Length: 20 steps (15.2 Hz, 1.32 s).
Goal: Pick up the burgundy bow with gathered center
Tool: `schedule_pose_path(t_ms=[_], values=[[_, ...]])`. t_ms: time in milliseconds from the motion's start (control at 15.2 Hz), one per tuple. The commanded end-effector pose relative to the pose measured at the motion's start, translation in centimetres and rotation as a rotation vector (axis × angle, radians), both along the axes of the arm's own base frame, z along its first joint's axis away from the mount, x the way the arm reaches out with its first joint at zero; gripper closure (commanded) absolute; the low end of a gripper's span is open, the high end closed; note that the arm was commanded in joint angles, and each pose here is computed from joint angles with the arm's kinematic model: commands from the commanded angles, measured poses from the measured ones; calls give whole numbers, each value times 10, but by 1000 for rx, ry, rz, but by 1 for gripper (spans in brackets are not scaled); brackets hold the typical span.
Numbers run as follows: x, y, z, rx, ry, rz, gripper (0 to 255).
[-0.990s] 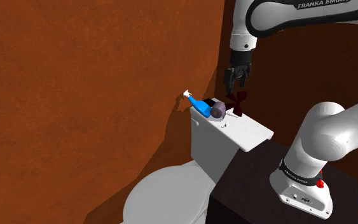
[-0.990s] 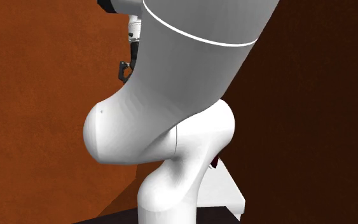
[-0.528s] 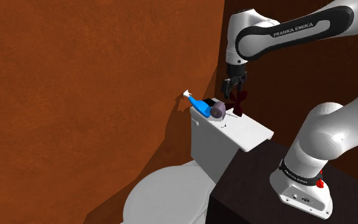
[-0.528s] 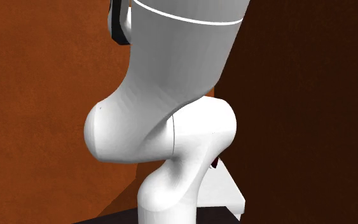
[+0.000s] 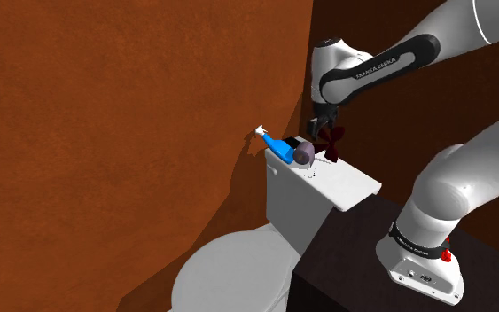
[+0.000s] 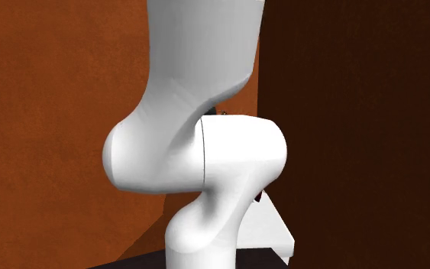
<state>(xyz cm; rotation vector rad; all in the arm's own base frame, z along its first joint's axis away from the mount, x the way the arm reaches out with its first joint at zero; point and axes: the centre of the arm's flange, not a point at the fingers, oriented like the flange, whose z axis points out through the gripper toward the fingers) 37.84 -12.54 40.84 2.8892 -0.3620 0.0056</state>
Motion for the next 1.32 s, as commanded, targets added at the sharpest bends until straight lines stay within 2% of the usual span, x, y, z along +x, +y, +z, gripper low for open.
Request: schedule_pose_path(t_ms=[0, 594, 1122, 1254], values=[[7, -15, -15, -36, -6, -5, 0], [41, -96, -70, -193, -24, -36, 0], [69, -175, -107, -332, -40, -64, 0], [69, -176, -113, -334, -40, -64, 0]])
